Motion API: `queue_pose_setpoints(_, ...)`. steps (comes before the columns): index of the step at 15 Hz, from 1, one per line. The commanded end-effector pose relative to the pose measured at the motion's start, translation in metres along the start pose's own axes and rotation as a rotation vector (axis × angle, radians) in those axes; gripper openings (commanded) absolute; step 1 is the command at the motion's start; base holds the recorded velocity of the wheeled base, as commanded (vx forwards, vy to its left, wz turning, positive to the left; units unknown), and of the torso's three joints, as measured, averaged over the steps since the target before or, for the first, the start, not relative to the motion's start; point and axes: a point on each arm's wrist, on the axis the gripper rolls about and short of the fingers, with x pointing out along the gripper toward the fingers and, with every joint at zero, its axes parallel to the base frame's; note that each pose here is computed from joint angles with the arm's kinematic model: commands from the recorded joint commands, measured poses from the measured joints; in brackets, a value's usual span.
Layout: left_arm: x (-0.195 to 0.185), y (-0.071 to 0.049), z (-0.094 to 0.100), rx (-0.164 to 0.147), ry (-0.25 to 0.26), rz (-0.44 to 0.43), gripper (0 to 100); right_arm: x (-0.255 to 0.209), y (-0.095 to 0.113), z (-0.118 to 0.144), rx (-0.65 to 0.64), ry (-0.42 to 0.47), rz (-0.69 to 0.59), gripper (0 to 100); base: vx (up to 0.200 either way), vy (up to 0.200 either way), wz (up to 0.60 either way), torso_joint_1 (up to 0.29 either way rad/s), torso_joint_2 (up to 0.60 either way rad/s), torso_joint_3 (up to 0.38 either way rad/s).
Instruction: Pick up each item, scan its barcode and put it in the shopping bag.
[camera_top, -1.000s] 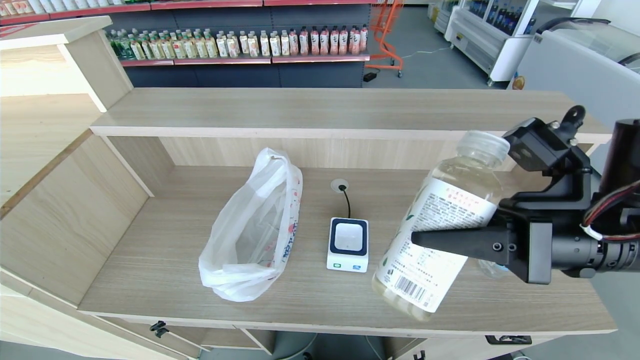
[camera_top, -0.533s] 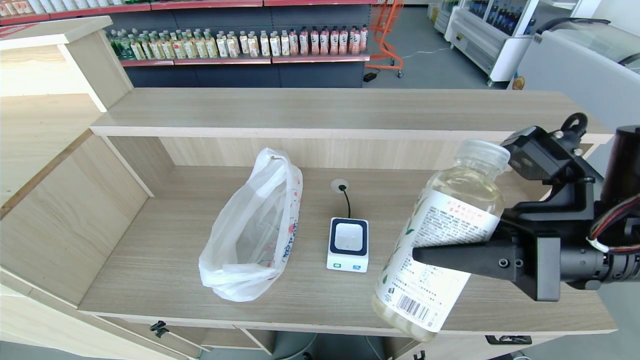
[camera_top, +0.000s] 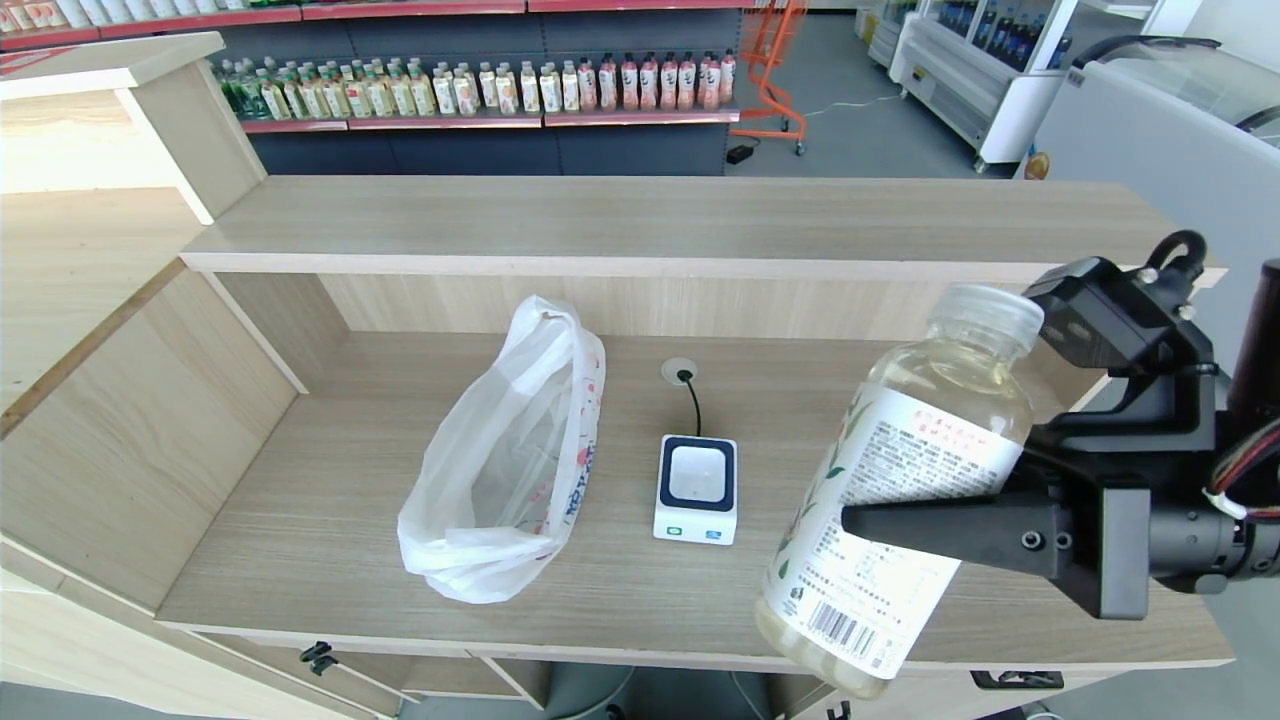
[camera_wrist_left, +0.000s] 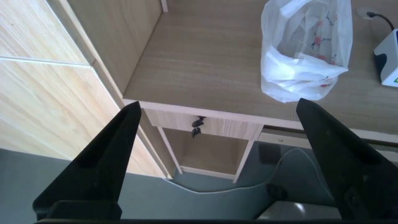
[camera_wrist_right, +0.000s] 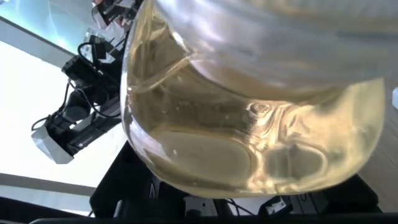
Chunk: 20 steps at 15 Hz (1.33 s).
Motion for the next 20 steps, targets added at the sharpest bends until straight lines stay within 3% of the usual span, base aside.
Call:
queue_pose_setpoints(1, 0.0, 0.0, 0.0, 0.0, 0.0, 0.0, 100, -0.002, 0.002, 0.0, -0.009, -0.005, -0.001, 0, 0.0, 0.0, 0.0, 0.0, 0.0, 0.0)
queue_pose_setpoints(3, 0.0, 0.0, 0.0, 0.0, 0.0, 0.0, 100, -0.005, -0.002, 0.001, -0.116, -0.021, -0.046, 0, 0.0, 0.0, 0.0, 0.0, 0.0, 0.0)
queue_pose_setpoints(5, 0.0, 0.0, 0.0, 0.0, 0.0, 0.0, 100, -0.019, -0.023, -0.001, -0.323, -0.024, -0.22, 0, 0.0, 0.0, 0.0, 0.0, 0.0, 0.0)
queue_pose_setpoints(6, 0.0, 0.0, 0.0, 0.0, 0.0, 0.0, 100, -0.02, -0.024, -0.001, -0.329, -0.023, -0.228, 0, 0.0, 0.0, 0.0, 0.0, 0.0, 0.0)
queue_pose_setpoints(7, 0.0, 0.0, 0.0, 0.0, 0.0, 0.0, 100, -0.041, -0.042, -0.002, -0.556, 0.009, -0.412, 0, 0.0, 0.0, 0.0, 0.0, 0.0, 0.0)
queue_pose_setpoints(9, 0.0, 0.0, 0.0, 0.0, 0.0, 0.0, 100, -0.065, -0.059, -0.003, -0.754, 0.083, -0.593, 0, 0.0, 0.0, 0.0, 0.0, 0.0, 0.0)
queue_pose_setpoints(14, 0.0, 0.0, 0.0, 0.0, 0.0, 0.0, 100, -0.088, -0.08, -0.001, -1.001, 0.197, -0.764, 0, 0.0, 0.0, 0.0, 0.0, 0.0, 0.0)
queue_pose_setpoints(17, 0.0, 0.0, 0.0, 0.0, 0.001, 0.0, 100, -0.091, -0.097, 0.007, -1.129, 0.168, -0.821, 0, 0.0, 0.0, 0.0, 0.0, 0.0, 0.0)
queue_pose_setpoints(20, 0.0, 0.0, 0.0, -0.002, 0.0, 0.0, 100, -0.091, -0.099, 0.013, -1.144, 0.158, -0.838, 0, 0.0, 0.0, 0.0, 0.0, 0.0, 0.0)
